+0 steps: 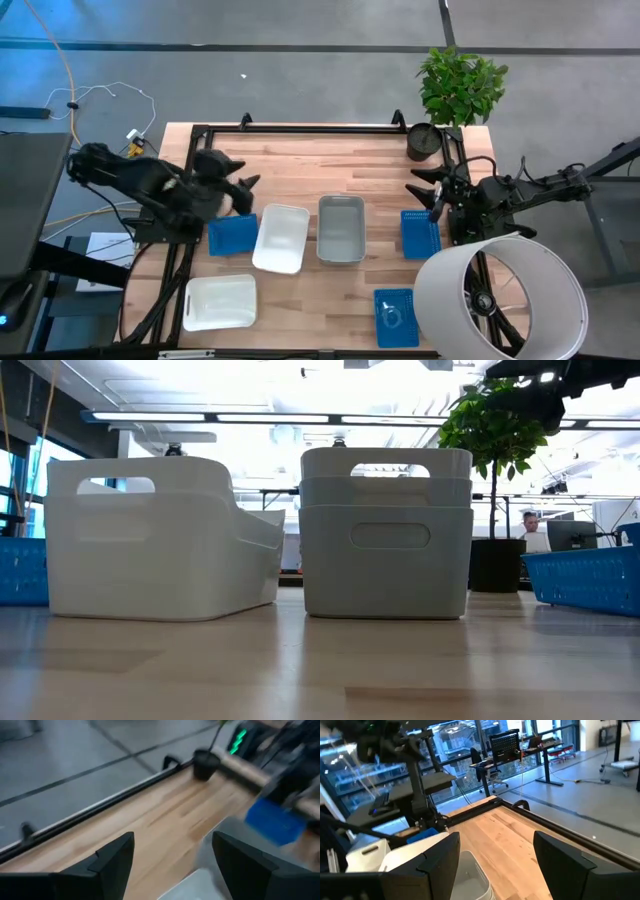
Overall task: Stack baskets by color
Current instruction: Stack the bottom white bin on top of the other top white bin
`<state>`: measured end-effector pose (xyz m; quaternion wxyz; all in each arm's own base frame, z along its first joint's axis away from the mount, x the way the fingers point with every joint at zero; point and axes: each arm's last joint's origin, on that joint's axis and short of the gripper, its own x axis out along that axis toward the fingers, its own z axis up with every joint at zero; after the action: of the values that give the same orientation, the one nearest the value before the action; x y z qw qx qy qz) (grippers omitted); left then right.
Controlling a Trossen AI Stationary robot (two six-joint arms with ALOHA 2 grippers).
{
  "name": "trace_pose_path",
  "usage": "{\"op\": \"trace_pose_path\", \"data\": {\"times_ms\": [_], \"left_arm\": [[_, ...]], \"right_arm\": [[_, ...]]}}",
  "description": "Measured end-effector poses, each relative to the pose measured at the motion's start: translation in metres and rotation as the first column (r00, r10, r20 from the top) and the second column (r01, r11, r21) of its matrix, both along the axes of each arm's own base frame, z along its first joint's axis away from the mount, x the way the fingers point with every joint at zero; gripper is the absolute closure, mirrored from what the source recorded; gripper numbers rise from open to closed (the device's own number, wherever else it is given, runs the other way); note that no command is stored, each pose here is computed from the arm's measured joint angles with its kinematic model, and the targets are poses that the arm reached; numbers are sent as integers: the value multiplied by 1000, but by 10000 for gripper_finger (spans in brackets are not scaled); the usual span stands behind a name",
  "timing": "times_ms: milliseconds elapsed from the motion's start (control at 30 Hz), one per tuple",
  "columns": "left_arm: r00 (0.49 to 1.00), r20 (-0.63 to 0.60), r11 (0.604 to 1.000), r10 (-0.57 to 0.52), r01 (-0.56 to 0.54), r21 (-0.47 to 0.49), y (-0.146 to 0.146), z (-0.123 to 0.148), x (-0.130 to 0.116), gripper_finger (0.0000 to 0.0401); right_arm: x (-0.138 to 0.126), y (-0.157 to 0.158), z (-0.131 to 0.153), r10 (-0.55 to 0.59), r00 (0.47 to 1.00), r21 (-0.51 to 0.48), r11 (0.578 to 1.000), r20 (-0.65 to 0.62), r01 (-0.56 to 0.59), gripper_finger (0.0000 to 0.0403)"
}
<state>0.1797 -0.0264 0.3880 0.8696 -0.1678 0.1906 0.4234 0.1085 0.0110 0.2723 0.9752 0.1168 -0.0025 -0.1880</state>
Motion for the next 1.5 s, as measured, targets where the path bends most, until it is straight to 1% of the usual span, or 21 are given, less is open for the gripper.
{"op": "trace_pose_path", "data": {"times_ms": [100, 200, 233, 300, 367, 433, 533, 567, 633, 733, 833, 933, 1067, 1233, 1300, 1500], "left_arm": [[993, 99, 998, -67, 66, 22, 4, -3, -14, 144], [963, 194, 982, -186, 177, 64, 6, -9, -19, 144], [946, 233, 974, -225, 211, 84, 8, -12, -19, 144], [895, 318, 949, -314, 288, 125, 11, -18, -17, 144], [845, 370, 923, -385, 344, 175, 16, -28, -12, 144], [803, 411, 902, -431, 370, 222, 22, -37, -8, 144], [766, 441, 882, -469, 379, 280, 31, -47, -4, 144], [760, 445, 879, -474, 377, 293, 33, -50, -3, 144], [762, 439, 877, -477, 373, 304, 37, -53, -3, 144], [777, 393, 864, -492, 381, 329, 38, -55, -3, 144], [782, 363, 851, -506, 385, 356, 38, -55, -3, 144], [790, 362, 856, -495, 373, 357, 38, -55, -3, 144], [796, 361, 861, -485, 363, 357, 38, -55, -3, 144], [797, 361, 861, -485, 362, 357, 38, -55, -3, 144], [799, 361, 863, -480, 358, 357, 38, -55, -3, 144], [830, 362, 886, -425, 299, 354, 40, -55, -4, 144]], "right_arm": [[0, 0, 0, 10, 1000, -14, 1000, -2, -10, 162], [0, 0, 0, 11, 1000, -14, 1000, -2, -11, 162], [0, 0, 0, 11, 1000, -14, 1000, -2, -11, 162], [0, 0, 0, 11, 1000, -14, 1000, -2, -11, 162], [0, 0, 1, 11, 1000, -11, 1000, 2, -11, 162], [0, 0, 1, 11, 1000, -10, 1000, 9, -11, 162], [0, 0, 2, 11, 1000, -9, 1000, 11, -11, 162], [0, 0, 2, 11, 1000, -9, 1000, 11, -11, 162], [0, 0, 2, 11, 1000, -9, 1000, 11, -11, 162], [0, 0, 2, 11, 1000, -10, 1000, 11, -11, 162], [0, 0, 2, 16, 1000, -37, 999, 0, -16, 162], [1, 2, 1, 64, 998, -77, 995, -17, -65, 162], [1, 4, 0, 149, 987, -142, 978, -56, -155, 162], [2, 6, 0, 223, 974, -94, 970, -39, -225, 162], [2, 6, 0, 228, 973, -88, 969, -37, -230, 162], [2, 6, 0, 225, 974, -91, 969, -38, -228, 162]]}}
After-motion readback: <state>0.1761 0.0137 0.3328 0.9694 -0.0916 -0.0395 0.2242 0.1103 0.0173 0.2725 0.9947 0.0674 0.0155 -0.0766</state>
